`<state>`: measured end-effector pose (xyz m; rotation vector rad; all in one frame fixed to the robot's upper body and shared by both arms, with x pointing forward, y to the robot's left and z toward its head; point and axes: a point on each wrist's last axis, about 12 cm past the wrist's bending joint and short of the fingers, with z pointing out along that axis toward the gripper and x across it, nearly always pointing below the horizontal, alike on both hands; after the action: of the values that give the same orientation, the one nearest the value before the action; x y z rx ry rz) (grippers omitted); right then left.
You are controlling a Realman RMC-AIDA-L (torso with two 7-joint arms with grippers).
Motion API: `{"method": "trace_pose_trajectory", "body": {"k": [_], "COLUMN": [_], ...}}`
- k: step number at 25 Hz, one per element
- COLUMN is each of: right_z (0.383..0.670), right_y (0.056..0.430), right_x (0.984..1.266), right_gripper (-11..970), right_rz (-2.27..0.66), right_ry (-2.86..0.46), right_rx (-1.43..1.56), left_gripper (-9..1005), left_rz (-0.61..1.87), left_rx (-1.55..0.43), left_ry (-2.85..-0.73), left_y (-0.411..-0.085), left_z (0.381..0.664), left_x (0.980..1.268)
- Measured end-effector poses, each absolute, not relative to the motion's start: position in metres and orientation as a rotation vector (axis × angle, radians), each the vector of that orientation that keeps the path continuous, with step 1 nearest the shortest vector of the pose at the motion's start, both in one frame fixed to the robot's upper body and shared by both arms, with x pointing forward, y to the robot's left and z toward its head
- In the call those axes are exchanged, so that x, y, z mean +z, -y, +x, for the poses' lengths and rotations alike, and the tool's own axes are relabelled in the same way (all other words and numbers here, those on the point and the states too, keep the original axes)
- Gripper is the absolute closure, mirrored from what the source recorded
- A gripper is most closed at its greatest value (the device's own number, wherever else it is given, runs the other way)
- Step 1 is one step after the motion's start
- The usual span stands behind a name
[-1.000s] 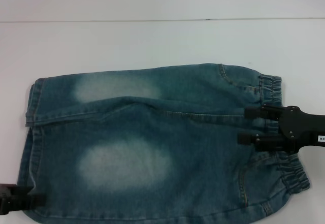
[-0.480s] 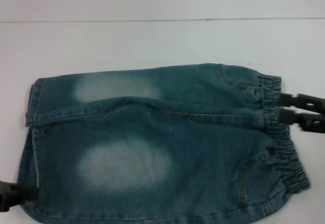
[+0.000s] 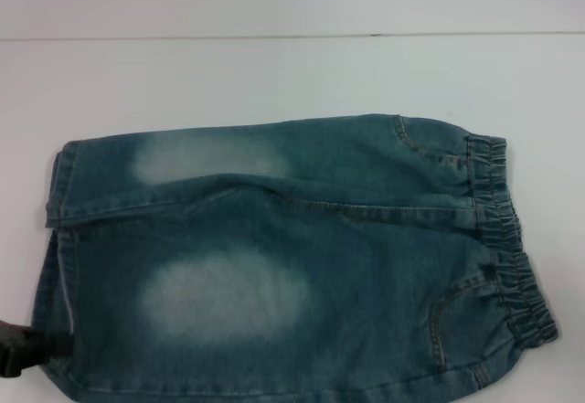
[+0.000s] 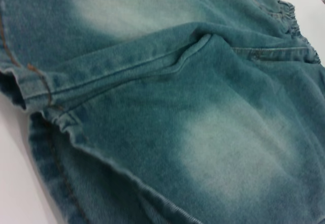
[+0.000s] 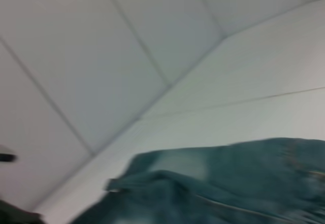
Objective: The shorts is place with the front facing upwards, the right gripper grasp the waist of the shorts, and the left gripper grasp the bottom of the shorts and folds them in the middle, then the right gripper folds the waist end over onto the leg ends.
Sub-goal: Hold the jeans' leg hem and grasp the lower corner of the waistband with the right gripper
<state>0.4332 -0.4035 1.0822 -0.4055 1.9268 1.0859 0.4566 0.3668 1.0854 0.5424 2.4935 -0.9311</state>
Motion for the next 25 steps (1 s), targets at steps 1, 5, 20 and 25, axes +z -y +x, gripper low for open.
{"method": "trace_pose_trajectory", "body": {"k": [1, 5, 20, 25], "right_z": [0.430, 0.425, 0.428, 0.430], "right_y": [0.407, 0.413, 0.390, 0.382], "right_x": [1.080, 1.064, 1.044, 1.042], "right_gripper": [85, 87, 94, 97], "right_rz": [-0.398, -0.360, -0.429, -0.456], "right_ry": [-1.934, -2.039, -2.194, -2.199], "right_rx": [1.056, 0.963, 1.045, 1.104], "left_gripper": [992, 992, 992, 991], "left_rz": [0.541, 0.540, 0.544, 0.550], "left_rx": [-0.930, -0.928, -0.926, -0.923], "left_ry": [-2.491, -2.488, -2.487, -2.484], "left_y": [-0.367, -0.367, -0.363, -0.363], "left_z": [0.457, 0.457, 0.461, 0.463], "left_x": [1.086, 1.086, 1.085, 1.086]}}
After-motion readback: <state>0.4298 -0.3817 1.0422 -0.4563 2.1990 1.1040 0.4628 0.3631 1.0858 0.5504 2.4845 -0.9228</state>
